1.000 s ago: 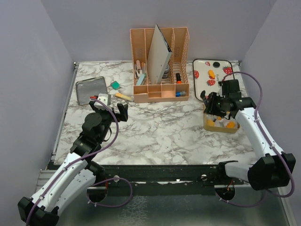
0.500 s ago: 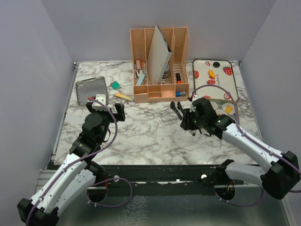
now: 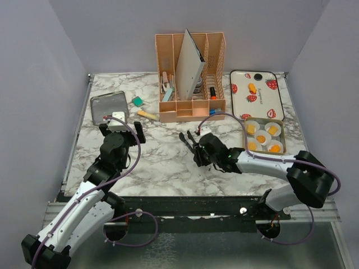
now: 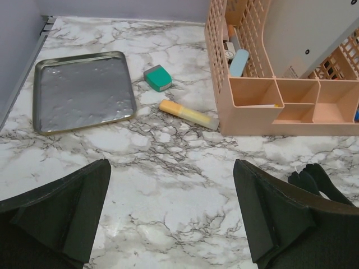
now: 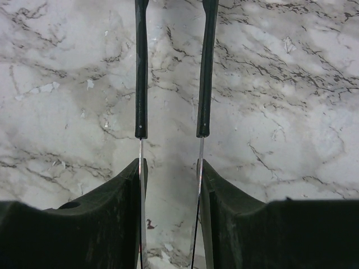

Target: Pack the cookies

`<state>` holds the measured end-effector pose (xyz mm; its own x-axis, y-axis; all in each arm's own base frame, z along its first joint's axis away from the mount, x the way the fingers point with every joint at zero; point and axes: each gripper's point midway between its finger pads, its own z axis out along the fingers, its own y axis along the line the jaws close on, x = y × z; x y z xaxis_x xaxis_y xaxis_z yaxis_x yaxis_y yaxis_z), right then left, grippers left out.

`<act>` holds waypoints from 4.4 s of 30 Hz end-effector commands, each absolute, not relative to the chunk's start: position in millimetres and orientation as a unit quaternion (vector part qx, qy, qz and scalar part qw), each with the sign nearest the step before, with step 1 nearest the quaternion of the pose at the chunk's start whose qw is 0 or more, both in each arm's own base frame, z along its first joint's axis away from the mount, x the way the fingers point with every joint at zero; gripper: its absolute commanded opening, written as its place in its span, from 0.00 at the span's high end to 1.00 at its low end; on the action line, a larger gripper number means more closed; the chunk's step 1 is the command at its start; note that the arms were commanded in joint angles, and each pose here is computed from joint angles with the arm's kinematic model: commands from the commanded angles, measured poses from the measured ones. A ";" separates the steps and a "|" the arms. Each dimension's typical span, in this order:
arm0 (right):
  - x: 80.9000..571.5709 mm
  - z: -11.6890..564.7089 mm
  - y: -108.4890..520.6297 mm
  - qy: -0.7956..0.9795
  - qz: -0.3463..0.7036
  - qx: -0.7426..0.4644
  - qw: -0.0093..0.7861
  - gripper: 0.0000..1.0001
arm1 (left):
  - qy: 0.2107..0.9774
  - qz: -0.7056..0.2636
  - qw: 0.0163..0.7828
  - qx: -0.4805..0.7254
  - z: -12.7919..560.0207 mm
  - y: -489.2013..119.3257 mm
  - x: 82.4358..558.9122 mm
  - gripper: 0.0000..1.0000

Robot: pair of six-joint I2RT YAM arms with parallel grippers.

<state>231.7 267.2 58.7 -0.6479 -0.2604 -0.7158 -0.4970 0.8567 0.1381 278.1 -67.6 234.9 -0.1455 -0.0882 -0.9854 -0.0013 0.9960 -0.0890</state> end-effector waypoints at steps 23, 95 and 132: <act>234.1 75.4 243.8 0.889 0.112 -0.168 0.411 0.10 | 0.862 -0.039 0.505 -0.031 165.4 -66.0 326.2 0.01; 245.9 116.1 157.3 0.820 0.048 -0.037 0.570 0.00 | 0.952 0.043 0.285 -0.107 26.1 13.5 517.3 1.00; 231.0 196.0 272.1 0.693 0.287 -0.220 0.624 0.00 | 0.790 -0.203 0.506 -0.281 243.3 -35.7 388.5 1.00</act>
